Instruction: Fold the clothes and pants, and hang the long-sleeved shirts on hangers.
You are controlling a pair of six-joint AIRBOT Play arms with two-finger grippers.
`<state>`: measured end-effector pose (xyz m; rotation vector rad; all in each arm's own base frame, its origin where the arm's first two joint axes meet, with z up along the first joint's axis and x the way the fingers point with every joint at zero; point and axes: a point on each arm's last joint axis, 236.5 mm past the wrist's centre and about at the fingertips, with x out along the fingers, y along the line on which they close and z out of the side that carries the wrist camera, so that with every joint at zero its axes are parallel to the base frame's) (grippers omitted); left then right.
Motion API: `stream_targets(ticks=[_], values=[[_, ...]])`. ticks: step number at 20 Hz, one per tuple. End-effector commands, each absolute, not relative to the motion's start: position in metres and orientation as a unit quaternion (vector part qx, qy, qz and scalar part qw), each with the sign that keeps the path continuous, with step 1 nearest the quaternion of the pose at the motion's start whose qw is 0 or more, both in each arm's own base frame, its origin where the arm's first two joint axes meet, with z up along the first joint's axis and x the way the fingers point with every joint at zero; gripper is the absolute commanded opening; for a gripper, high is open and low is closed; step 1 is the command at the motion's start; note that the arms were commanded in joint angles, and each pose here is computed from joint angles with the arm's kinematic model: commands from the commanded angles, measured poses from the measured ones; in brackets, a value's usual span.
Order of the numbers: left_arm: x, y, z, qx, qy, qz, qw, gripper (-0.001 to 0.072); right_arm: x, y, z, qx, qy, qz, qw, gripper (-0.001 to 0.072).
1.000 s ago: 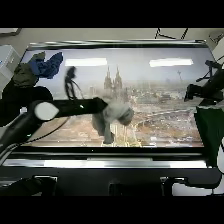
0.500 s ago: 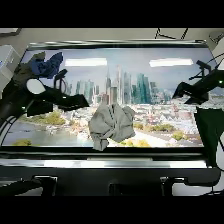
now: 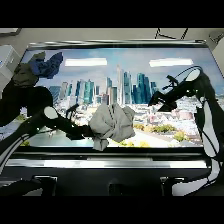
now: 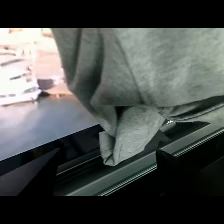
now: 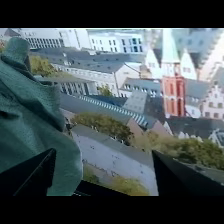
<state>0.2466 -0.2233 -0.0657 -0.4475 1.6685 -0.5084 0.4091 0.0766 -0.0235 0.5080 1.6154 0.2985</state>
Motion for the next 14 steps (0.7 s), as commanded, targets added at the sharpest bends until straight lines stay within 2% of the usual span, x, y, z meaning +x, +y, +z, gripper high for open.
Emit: stream_targets(ticks=[1,6,7,8,9,11,13,14], values=[[0.222,-0.256,-0.091,-0.193,0.721,-0.232,0.623,0.0707,0.407,0.105,-0.043,0.212,0.724,0.149,0.640,0.0707],[0.217,-0.272,-0.109,-0.176,0.720,-0.231,0.631,0.0703,0.395,0.137,-0.065,0.194,0.748,0.178,0.609,0.0706],[0.215,-0.273,-0.112,-0.180,0.725,-0.223,0.626,0.0598,0.393,0.147,-0.069,0.191,0.750,0.189,0.604,0.0706],[0.214,-0.273,-0.114,-0.184,0.728,-0.217,0.624,0.0301,0.393,0.156,-0.073,0.186,0.748,0.201,0.604,0.0706],[0.215,-0.273,-0.113,-0.183,0.727,-0.219,0.625,0.0083,0.397,0.164,-0.078,0.186,0.743,0.203,0.609,0.0706],[0.217,-0.274,-0.109,-0.181,0.721,-0.225,0.629,0.0033,0.410,0.177,-0.085,0.198,0.725,0.204,0.627,0.0692],[0.219,-0.274,-0.102,-0.179,0.714,-0.231,0.636,0.0031,0.429,0.187,-0.086,0.225,0.700,0.198,0.648,0.0663],[0.220,-0.274,-0.100,-0.178,0.711,-0.233,0.639,0.0030,0.435,0.190,-0.085,0.240,0.692,0.192,0.653,0.0591]])
